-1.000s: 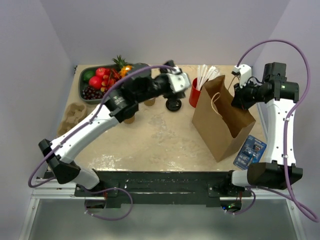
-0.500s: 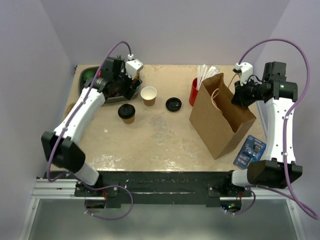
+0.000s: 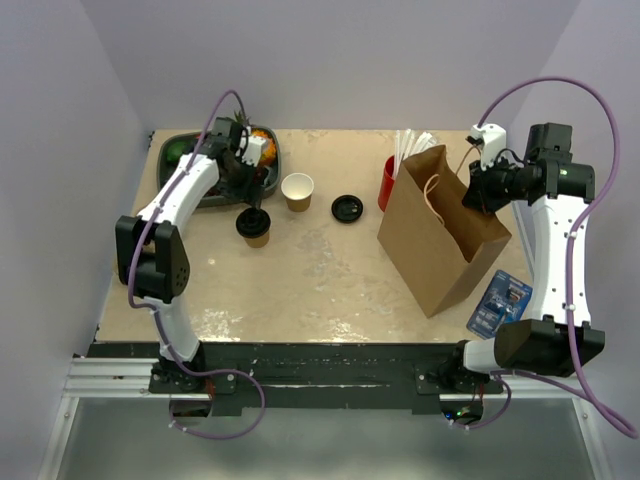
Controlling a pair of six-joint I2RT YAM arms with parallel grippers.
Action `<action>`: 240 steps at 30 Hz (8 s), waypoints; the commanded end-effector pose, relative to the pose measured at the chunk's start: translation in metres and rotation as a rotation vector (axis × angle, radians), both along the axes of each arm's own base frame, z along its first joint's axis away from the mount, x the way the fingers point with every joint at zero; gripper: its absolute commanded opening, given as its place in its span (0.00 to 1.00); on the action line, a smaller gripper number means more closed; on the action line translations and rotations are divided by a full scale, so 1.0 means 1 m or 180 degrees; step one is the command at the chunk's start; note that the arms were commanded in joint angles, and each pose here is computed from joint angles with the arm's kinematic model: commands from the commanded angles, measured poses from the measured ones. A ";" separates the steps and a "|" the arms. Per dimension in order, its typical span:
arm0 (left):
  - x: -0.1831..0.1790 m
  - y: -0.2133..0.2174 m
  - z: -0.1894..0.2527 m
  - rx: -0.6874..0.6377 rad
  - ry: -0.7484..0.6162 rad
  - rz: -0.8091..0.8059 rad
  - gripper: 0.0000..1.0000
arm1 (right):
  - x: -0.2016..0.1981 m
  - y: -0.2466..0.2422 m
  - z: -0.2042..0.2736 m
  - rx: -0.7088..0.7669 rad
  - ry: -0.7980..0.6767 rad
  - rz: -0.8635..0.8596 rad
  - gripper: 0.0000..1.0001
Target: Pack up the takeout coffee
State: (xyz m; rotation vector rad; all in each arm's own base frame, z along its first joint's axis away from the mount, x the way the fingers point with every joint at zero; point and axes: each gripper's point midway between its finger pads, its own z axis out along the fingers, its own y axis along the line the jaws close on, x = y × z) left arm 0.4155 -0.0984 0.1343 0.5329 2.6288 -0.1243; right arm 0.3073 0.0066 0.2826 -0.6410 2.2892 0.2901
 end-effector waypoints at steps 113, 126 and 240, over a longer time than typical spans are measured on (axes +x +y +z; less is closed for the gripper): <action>-0.079 -0.065 0.062 -0.0970 0.0021 -0.1198 0.00 | -0.001 -0.003 0.014 -0.0102 -0.0114 0.0019 0.00; -0.065 -0.146 0.298 -0.1849 -0.2902 -0.2676 0.00 | -0.023 0.019 0.036 -0.0133 -0.0267 0.0337 0.00; -0.157 -0.384 0.120 0.0727 -0.3080 -0.6030 0.00 | -0.085 0.077 0.032 0.0054 -0.0293 0.0855 0.00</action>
